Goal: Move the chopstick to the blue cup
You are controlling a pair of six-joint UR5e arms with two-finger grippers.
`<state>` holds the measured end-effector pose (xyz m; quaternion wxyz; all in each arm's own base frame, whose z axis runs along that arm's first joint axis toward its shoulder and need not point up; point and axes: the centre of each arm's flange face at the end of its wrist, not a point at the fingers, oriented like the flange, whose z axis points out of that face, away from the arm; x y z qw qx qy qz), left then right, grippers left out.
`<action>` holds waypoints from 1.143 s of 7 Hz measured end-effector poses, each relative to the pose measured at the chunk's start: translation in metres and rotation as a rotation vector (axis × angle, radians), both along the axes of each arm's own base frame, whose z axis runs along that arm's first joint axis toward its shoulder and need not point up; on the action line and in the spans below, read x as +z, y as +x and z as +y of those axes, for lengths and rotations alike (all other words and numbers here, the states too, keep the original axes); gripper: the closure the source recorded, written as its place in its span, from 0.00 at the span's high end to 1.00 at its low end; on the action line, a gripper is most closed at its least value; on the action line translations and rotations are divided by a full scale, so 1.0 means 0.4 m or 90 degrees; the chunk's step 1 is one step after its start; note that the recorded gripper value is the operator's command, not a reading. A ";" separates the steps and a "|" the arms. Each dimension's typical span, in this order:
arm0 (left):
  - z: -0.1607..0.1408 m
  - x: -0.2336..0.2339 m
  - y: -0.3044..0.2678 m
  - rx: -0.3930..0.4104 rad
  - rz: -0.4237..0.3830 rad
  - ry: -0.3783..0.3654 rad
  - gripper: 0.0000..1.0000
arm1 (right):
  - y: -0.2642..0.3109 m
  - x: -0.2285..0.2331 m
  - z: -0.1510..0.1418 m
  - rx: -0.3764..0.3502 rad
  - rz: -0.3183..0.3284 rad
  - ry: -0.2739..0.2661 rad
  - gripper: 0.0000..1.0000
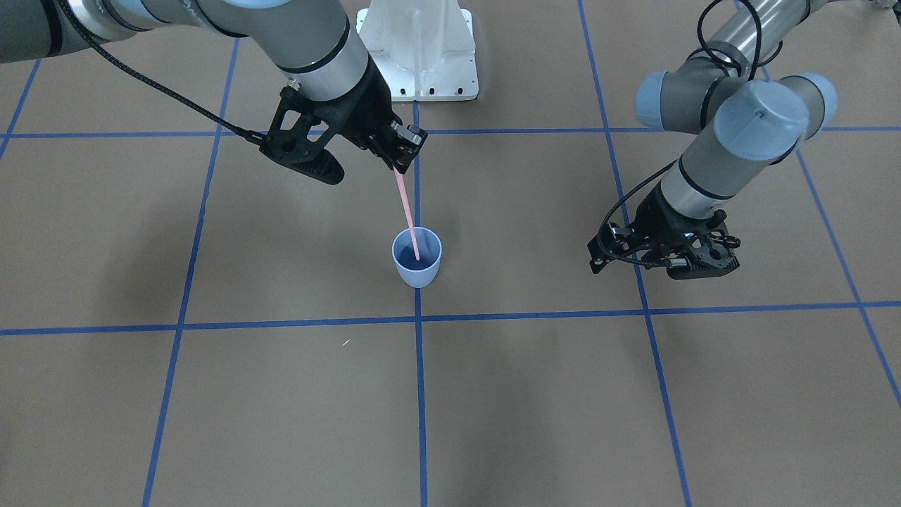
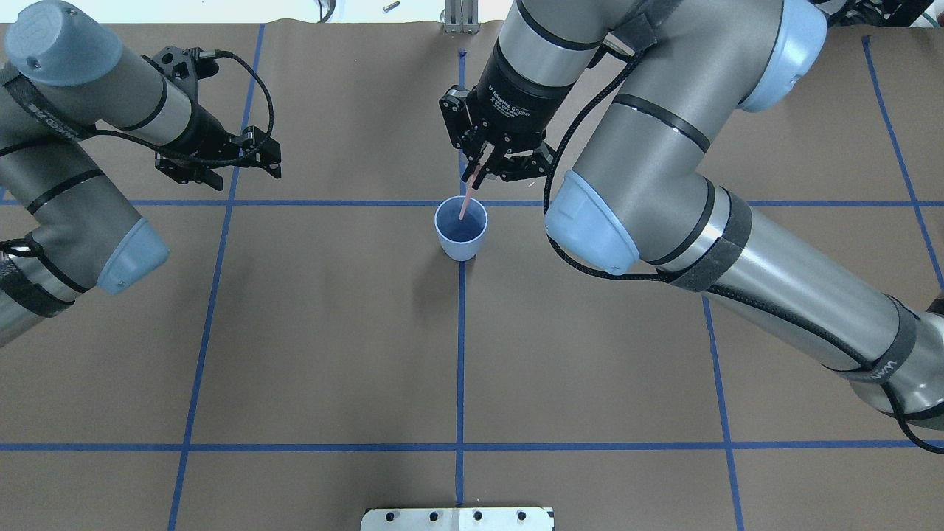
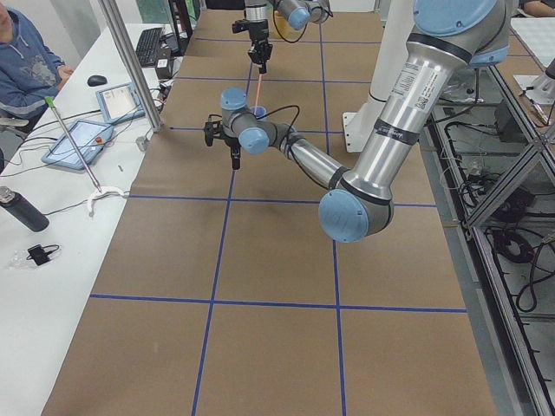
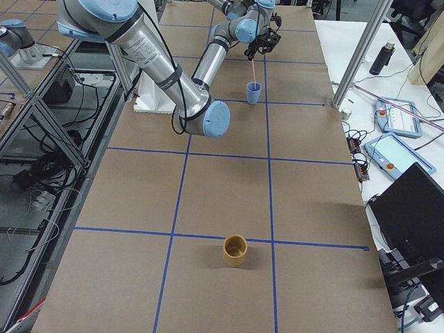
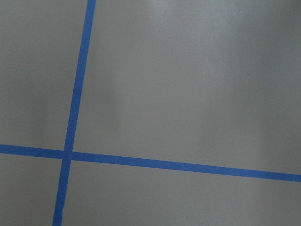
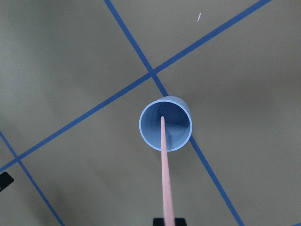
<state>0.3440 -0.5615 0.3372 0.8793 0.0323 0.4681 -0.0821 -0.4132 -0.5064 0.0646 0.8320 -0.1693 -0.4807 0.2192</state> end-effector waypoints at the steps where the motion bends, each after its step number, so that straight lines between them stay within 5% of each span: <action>1: 0.000 -0.002 0.000 -0.001 0.001 0.000 0.97 | -0.011 0.009 -0.008 -0.001 0.005 -0.004 0.99; 4: 0.000 -0.005 0.000 -0.001 0.001 0.001 0.97 | -0.004 0.019 -0.035 0.009 -0.003 -0.003 1.00; 6: -0.002 -0.005 -0.001 0.000 0.001 0.002 0.97 | 0.149 0.113 -0.054 0.032 -0.012 -0.003 1.00; 8: -0.002 -0.011 -0.002 -0.001 0.003 0.004 0.97 | 0.383 0.286 -0.067 0.048 -0.006 0.040 1.00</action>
